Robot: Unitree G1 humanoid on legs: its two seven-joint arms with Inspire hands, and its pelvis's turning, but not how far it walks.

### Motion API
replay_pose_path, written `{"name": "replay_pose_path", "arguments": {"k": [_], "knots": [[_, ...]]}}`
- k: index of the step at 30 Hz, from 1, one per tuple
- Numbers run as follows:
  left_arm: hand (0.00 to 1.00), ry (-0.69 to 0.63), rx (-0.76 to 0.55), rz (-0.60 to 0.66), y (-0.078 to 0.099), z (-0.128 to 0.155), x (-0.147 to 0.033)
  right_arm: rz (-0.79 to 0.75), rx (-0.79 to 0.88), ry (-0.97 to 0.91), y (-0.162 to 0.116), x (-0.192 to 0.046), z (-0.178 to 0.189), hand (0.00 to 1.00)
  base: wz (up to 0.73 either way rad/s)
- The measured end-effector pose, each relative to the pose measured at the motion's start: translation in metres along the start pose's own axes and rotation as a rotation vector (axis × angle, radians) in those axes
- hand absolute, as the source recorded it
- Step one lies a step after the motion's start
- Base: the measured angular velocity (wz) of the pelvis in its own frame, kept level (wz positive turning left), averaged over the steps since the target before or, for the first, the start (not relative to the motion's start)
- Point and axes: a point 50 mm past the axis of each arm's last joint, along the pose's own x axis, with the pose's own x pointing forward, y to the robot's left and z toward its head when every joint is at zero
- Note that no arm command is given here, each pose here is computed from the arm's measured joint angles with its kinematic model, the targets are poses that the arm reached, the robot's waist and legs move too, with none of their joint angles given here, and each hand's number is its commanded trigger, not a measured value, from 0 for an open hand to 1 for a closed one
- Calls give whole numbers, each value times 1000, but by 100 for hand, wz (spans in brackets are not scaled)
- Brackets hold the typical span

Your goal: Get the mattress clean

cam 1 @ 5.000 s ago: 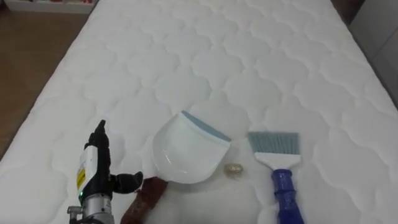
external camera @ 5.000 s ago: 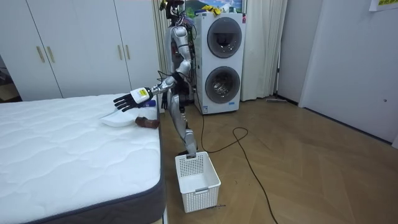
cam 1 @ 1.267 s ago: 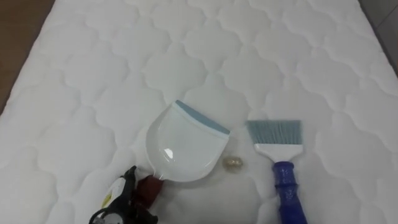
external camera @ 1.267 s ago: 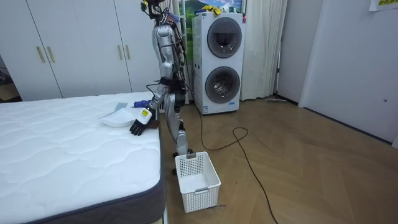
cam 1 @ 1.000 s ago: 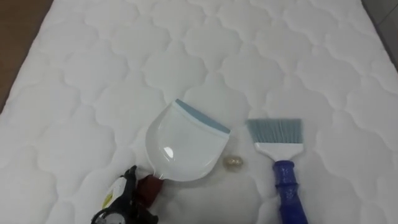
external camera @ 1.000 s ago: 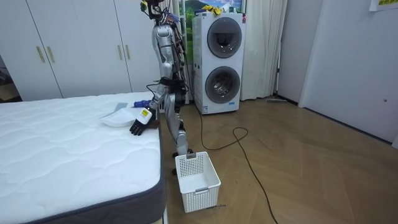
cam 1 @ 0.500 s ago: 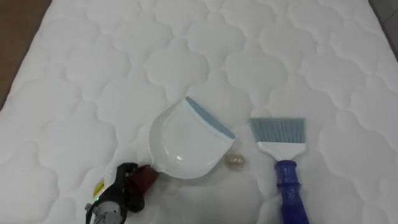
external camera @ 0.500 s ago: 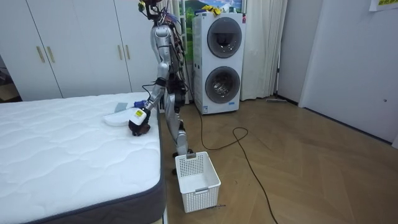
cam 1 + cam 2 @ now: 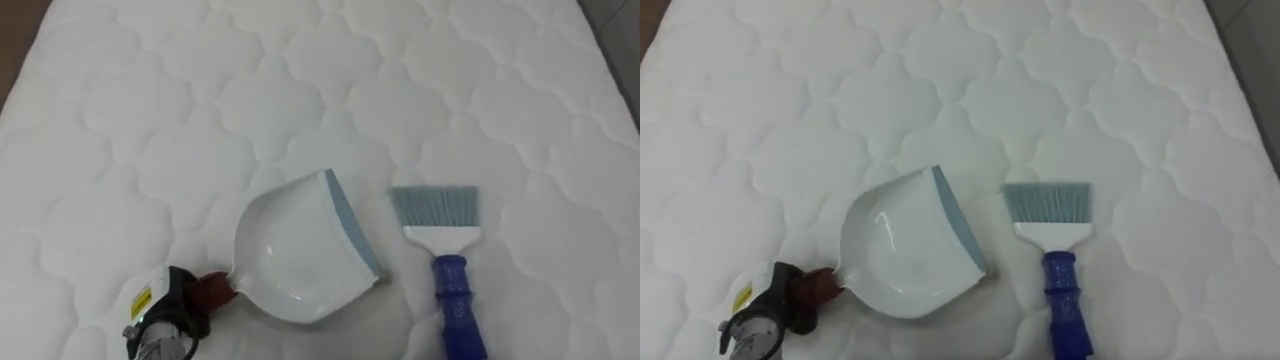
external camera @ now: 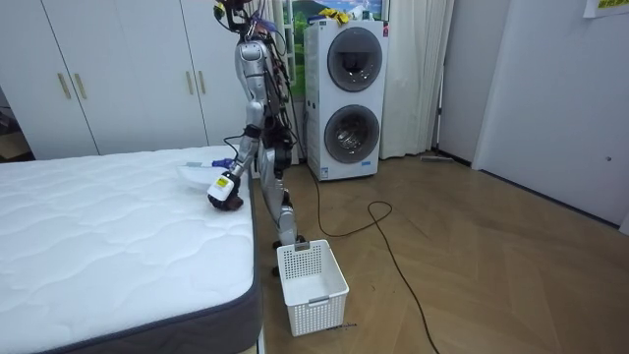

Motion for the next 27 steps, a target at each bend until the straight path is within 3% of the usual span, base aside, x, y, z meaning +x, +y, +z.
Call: {"name": "replay_pose_path", "arguments": {"k": [27], "knots": [[100,65,-8,-14,-7,-17,-8,-41,41,25,-6,-1,-9,0,0]]}}
